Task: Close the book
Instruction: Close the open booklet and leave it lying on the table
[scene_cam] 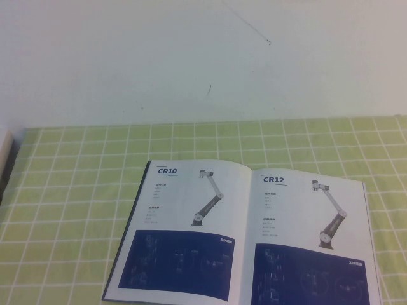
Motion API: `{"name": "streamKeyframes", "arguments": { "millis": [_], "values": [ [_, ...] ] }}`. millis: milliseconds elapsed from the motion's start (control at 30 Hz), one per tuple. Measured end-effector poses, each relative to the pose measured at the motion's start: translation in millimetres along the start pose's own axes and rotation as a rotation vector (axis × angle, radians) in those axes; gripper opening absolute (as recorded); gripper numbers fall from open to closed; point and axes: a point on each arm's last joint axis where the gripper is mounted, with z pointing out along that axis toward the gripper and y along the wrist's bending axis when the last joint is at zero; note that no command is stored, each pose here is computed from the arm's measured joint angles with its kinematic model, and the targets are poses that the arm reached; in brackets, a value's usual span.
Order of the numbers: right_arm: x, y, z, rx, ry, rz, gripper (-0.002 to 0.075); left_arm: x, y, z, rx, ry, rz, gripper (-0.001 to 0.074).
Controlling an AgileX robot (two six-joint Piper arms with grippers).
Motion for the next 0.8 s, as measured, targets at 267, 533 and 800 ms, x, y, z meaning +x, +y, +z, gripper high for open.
{"name": "streamKeyframes", "arguments": {
  "millis": [267, 533, 800],
  "values": [
    [0.4, -2.7, 1.3, 0.023, 0.040, 0.186, -0.0003, -27.0, -2.6, -4.1, 0.029, -0.301, -0.001, -0.0003],
    [-38.7, -31.4, 11.8, 0.181, 0.329, 0.191, -0.0003, -29.3, 9.3, 6.2, -0.069, -0.068, -0.154, -0.0004],
    [-75.9, -54.1, 33.8, 0.274, 0.552, 0.218, -0.0003, -71.5, 17.3, 37.8, -0.086, 0.264, -0.184, -0.0003]
  ]
}}
